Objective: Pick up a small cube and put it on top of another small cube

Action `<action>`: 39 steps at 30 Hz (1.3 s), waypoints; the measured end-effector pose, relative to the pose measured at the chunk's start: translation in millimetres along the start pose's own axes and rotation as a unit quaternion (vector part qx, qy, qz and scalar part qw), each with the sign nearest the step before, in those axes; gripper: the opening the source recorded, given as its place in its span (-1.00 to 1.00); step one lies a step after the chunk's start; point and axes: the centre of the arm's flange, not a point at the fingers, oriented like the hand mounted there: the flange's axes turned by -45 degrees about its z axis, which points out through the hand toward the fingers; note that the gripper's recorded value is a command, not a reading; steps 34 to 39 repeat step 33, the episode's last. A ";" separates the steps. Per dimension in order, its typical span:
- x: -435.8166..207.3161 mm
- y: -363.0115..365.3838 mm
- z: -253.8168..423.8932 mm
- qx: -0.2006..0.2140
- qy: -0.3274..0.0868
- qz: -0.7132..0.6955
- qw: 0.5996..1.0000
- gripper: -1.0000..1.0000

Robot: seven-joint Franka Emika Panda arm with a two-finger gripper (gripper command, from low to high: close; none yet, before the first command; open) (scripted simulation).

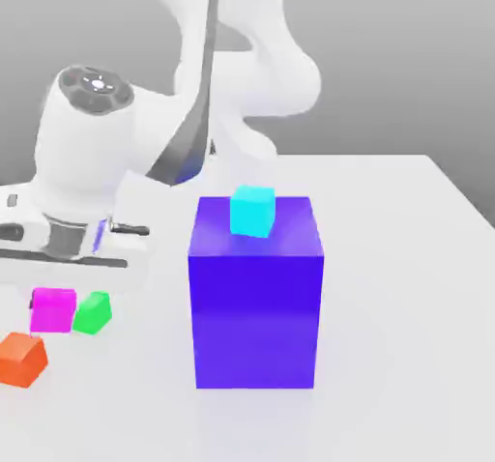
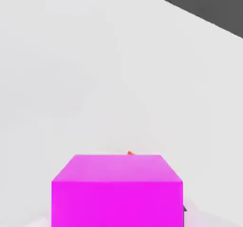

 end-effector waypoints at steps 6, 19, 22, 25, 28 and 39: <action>-39.6 9.4 10.3 0.049 -0.002 0.214 0.976 -1.00; -121.1 10.9 33.9 0.150 -0.046 0.628 0.762 -1.00; -142.5 25.0 43.4 0.150 -0.059 0.692 0.703 -1.00; -141.9 23.3 61.5 0.152 -0.060 0.702 0.693 -1.00; -137.2 15.5 82.4 0.152 -0.060 0.701 0.694 -1.00; -138.0 8.9 102.6 0.149 -0.061 0.703 0.693 1.00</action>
